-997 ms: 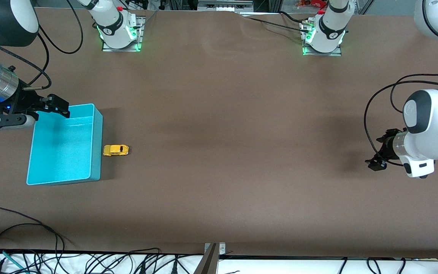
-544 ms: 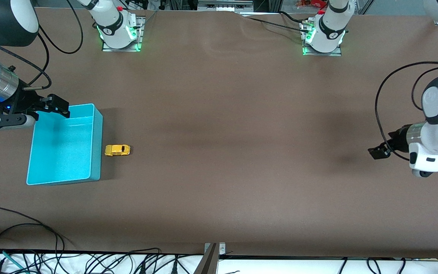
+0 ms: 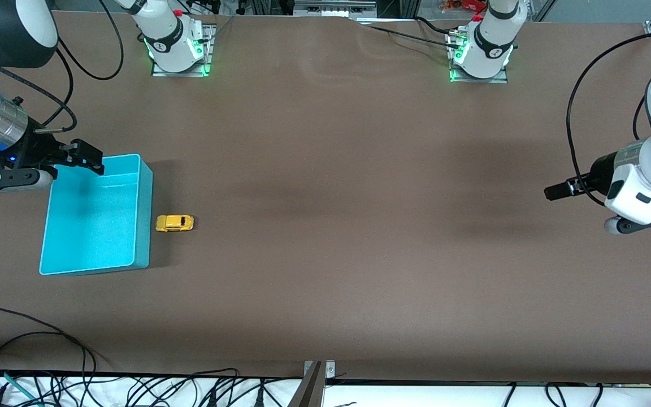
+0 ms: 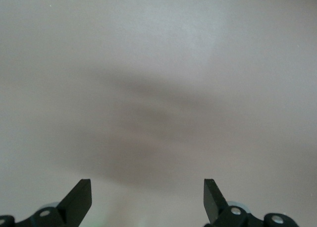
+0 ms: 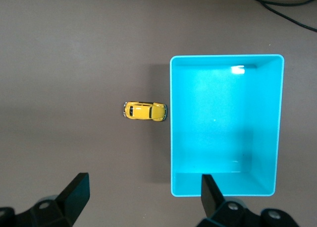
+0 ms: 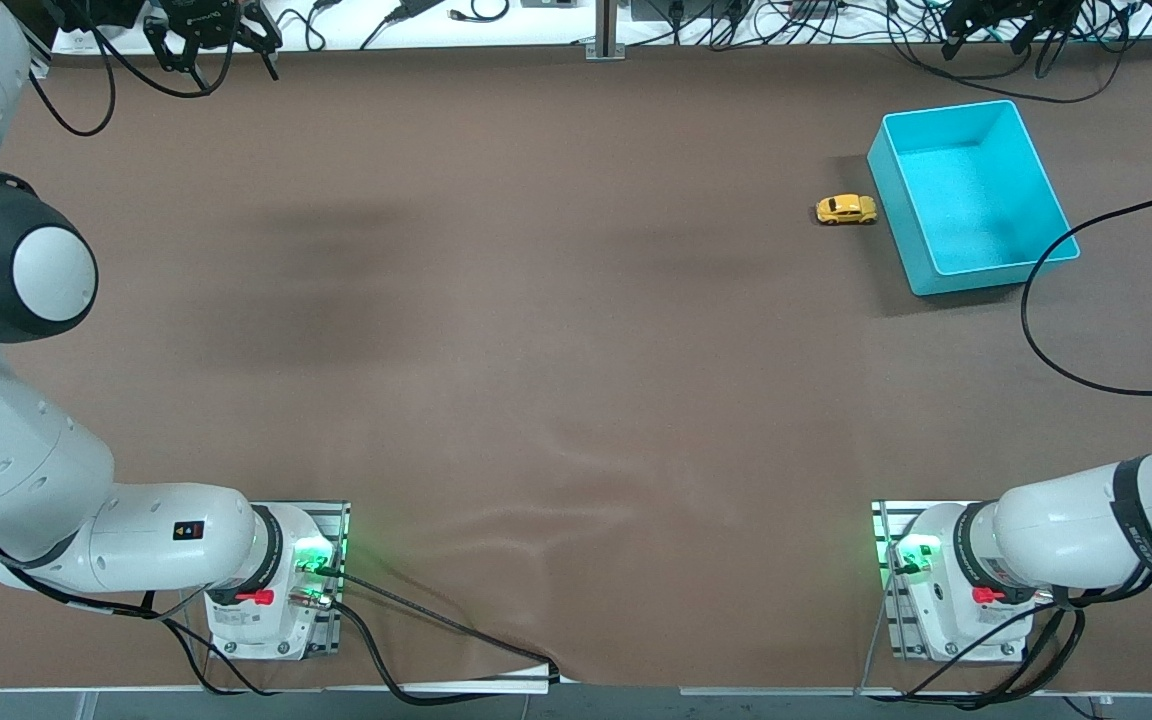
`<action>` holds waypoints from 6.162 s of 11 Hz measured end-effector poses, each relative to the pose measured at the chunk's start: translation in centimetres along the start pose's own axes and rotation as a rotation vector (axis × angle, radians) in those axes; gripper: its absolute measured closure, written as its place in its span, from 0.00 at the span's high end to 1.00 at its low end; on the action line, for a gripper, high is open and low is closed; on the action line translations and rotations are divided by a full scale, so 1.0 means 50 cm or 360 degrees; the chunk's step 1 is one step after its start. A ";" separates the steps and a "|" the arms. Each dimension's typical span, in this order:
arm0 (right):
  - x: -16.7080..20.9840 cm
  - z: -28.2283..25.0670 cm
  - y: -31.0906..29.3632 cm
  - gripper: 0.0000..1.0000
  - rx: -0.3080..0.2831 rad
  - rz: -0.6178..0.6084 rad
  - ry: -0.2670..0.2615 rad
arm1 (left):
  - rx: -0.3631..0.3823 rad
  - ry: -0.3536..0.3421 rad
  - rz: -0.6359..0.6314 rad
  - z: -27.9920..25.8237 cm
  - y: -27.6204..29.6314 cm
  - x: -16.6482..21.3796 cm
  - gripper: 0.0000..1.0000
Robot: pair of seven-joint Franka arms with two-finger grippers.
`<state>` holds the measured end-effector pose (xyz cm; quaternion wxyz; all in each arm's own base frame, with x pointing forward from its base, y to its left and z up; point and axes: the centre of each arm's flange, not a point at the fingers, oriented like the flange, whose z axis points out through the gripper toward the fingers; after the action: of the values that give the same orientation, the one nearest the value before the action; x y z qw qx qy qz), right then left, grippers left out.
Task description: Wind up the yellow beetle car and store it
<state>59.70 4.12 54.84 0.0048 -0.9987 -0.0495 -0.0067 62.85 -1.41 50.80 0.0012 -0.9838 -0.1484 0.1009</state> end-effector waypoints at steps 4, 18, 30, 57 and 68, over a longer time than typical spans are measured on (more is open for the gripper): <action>0.003 0.012 0.005 1.00 0.0001 0.0006 -0.0017 | 0.0007 -0.0009 0.0170 -0.015 -0.018 -0.033 1.00; 0.048 0.186 -0.120 1.00 0.0020 -0.0485 -0.0219 | -0.0005 0.0093 0.0435 -0.005 -0.039 -0.049 1.00; 0.062 0.526 -0.123 1.00 0.0176 -0.1963 -0.0214 | -0.0019 0.0189 0.0450 -0.035 -0.038 -0.042 1.00; 0.070 0.450 -0.078 0.47 0.0222 -0.2660 -0.0070 | -0.0023 0.0215 0.0455 -0.049 -0.037 -0.041 1.00; -0.072 0.453 0.300 0.47 0.0409 -0.2759 -0.0404 | -0.0023 0.0215 0.0455 -0.049 -0.037 -0.040 1.00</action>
<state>57.91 -10.94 32.01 0.1046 -0.5950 -0.7895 0.1084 60.92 -0.17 53.67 -0.0104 -0.9994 -0.0072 0.0326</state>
